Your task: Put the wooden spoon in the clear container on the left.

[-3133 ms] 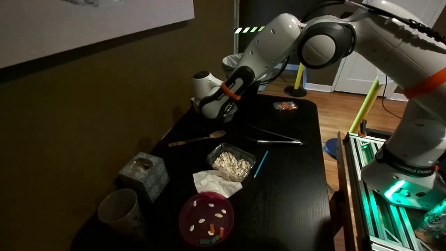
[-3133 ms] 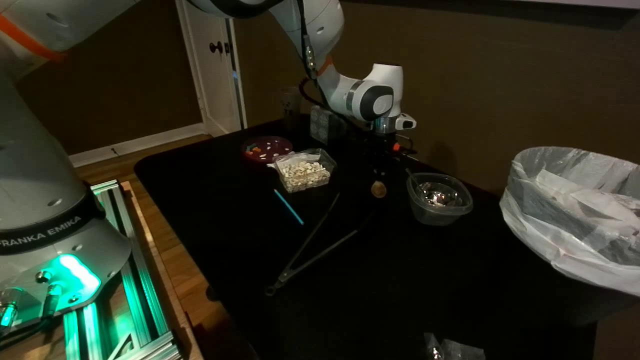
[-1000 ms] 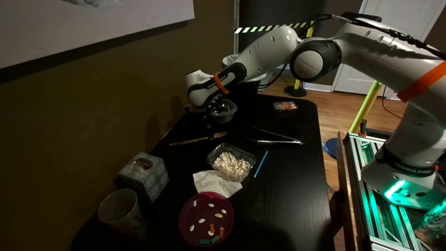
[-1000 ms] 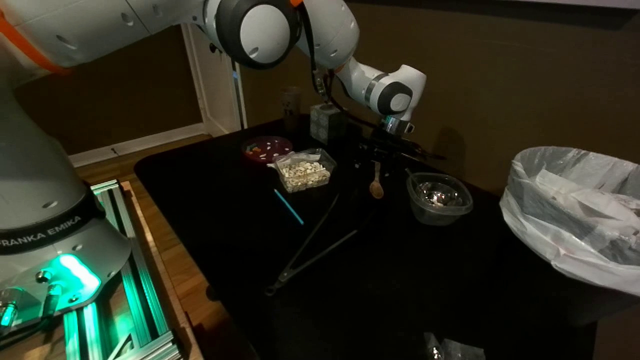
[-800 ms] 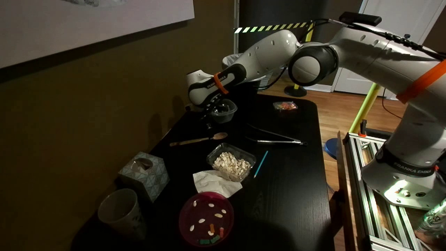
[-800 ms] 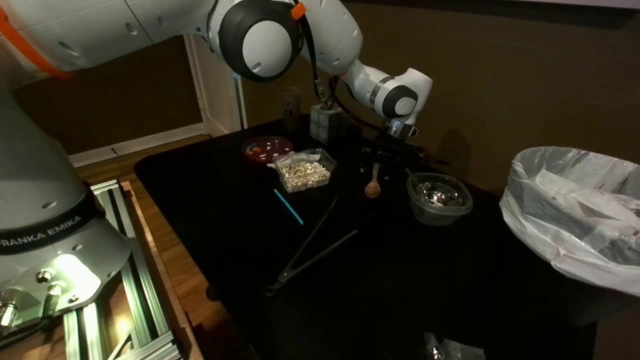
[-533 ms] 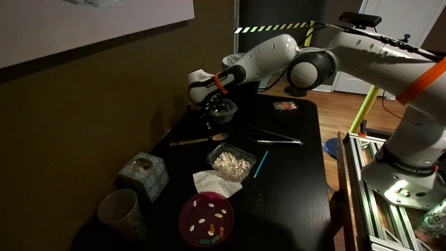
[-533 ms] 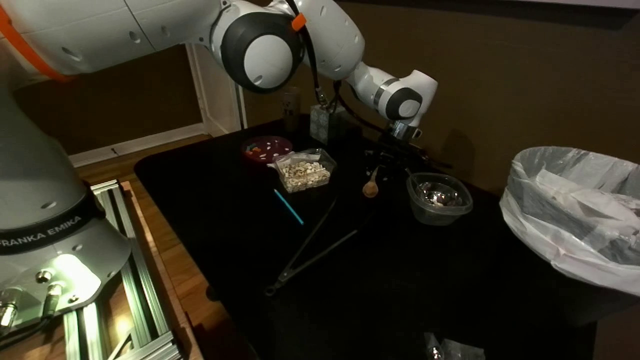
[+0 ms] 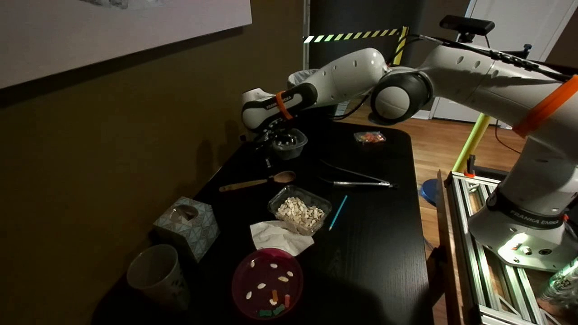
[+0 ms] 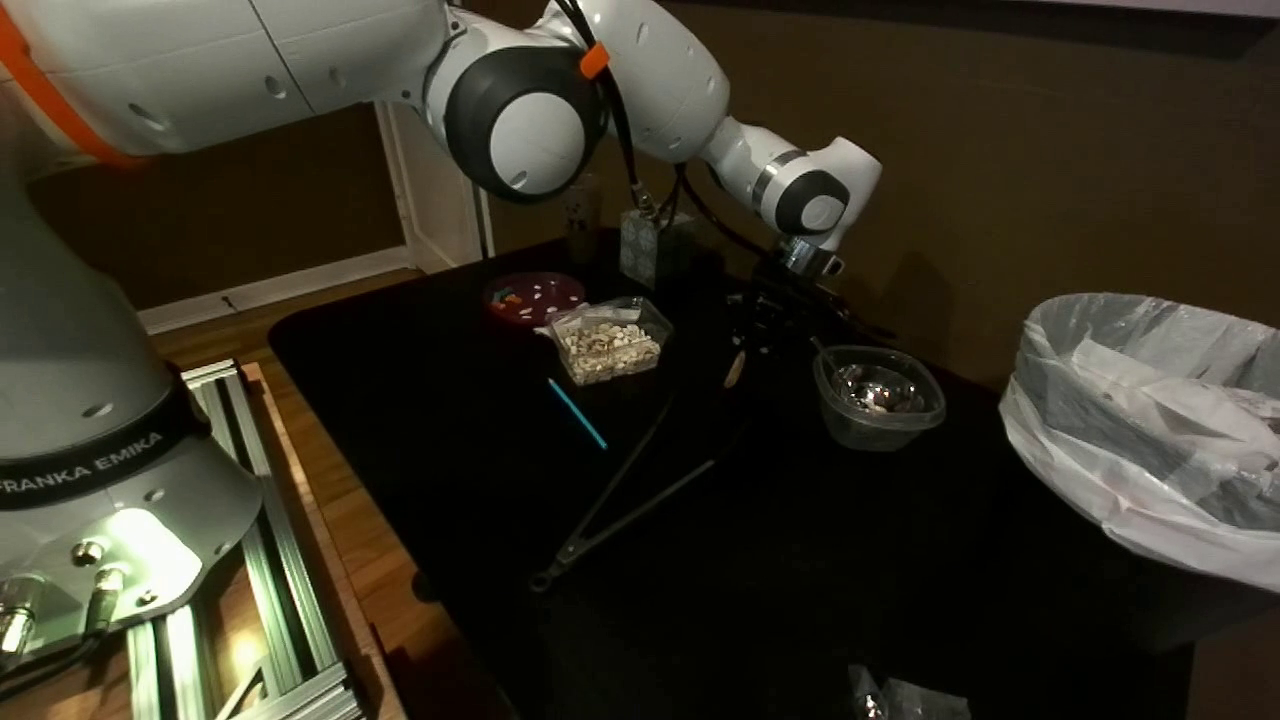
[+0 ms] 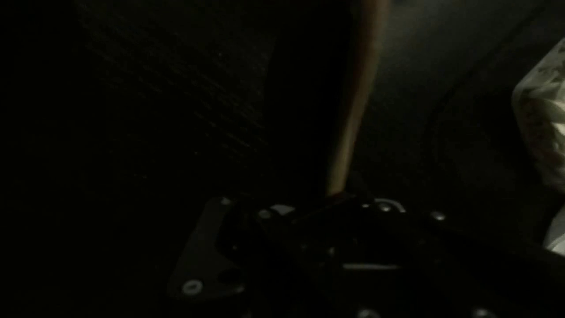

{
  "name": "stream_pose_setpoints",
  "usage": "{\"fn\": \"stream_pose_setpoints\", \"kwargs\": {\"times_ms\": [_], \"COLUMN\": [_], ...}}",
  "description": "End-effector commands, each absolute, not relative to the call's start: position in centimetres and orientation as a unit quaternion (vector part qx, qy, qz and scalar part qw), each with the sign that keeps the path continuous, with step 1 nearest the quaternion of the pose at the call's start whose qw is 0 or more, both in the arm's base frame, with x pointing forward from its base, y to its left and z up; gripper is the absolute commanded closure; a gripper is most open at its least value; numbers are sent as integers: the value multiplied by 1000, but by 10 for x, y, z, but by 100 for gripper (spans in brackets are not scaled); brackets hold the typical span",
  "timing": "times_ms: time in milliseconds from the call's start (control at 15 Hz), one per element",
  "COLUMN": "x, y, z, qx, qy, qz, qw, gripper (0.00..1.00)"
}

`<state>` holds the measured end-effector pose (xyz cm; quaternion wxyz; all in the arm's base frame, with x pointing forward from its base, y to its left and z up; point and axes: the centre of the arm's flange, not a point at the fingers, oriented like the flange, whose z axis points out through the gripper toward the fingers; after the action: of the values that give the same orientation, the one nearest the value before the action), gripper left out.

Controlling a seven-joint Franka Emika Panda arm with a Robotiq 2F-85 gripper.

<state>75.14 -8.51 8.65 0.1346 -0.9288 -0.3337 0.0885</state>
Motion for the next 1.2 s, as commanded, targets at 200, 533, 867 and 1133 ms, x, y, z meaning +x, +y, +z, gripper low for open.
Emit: {"fn": "stream_pose_setpoints", "kwargs": {"times_ms": [200, 533, 867, 1133], "x": [765, 759, 770, 769], "y": [-87, -100, -109, -101], "z": [119, 116, 112, 95], "qx": [-948, -957, -958, -943], "qy": [-260, -261, -264, -318], "qz": [51, 38, 29, 47], "qw": [175, 125, 110, 82], "gripper": [100, 68, 55, 27]}}
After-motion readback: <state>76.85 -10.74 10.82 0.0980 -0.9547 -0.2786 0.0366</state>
